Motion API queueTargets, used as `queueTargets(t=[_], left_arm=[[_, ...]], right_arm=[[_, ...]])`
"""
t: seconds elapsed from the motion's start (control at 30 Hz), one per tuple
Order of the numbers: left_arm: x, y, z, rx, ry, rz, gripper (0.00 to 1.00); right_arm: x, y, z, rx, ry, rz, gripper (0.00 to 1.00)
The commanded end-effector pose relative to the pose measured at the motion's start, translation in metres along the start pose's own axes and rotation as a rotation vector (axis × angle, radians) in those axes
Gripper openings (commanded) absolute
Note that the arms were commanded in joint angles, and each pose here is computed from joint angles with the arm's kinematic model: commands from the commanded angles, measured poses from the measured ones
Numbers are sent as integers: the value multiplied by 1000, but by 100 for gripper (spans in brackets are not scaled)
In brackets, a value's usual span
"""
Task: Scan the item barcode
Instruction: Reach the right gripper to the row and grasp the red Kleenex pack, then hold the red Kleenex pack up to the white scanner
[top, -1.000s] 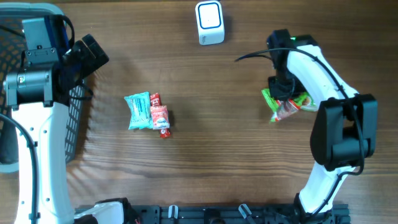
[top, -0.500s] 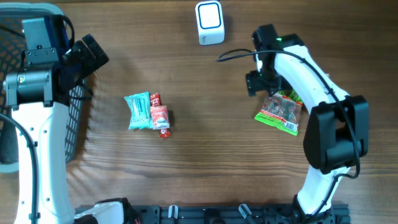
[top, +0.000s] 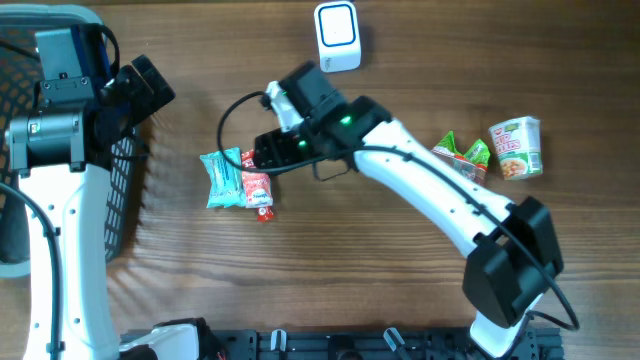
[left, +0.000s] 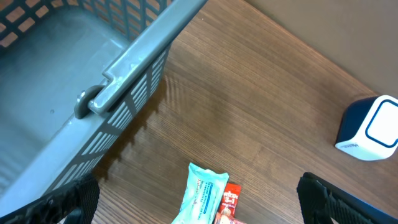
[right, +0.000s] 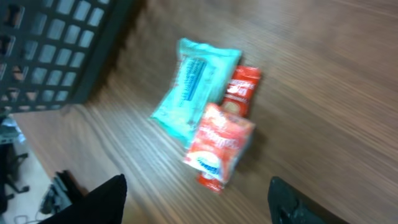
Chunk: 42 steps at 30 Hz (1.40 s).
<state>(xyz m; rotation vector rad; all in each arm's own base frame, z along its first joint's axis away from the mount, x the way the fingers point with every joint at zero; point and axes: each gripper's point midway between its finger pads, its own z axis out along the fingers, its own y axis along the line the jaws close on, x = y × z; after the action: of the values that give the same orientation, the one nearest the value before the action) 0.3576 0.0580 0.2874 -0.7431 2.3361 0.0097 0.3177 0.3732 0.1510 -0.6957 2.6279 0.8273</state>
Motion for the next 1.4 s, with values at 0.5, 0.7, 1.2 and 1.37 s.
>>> queueTargets(t=[0.5, 0.7, 1.2, 1.37], left_arm=[[-5, 1, -5, 6, -18, 1, 100], [-5, 1, -5, 6, -18, 1, 100], [-5, 1, -5, 6, -18, 1, 100], [-5, 1, -5, 5, -18, 1, 100]], right_arm=[[59, -36, 101, -199, 228, 245, 45], [67, -30, 113, -313, 185, 263, 30], [42, -18, 73, -487, 124, 146, 4], [24, -4, -35, -900, 72, 53, 4]])
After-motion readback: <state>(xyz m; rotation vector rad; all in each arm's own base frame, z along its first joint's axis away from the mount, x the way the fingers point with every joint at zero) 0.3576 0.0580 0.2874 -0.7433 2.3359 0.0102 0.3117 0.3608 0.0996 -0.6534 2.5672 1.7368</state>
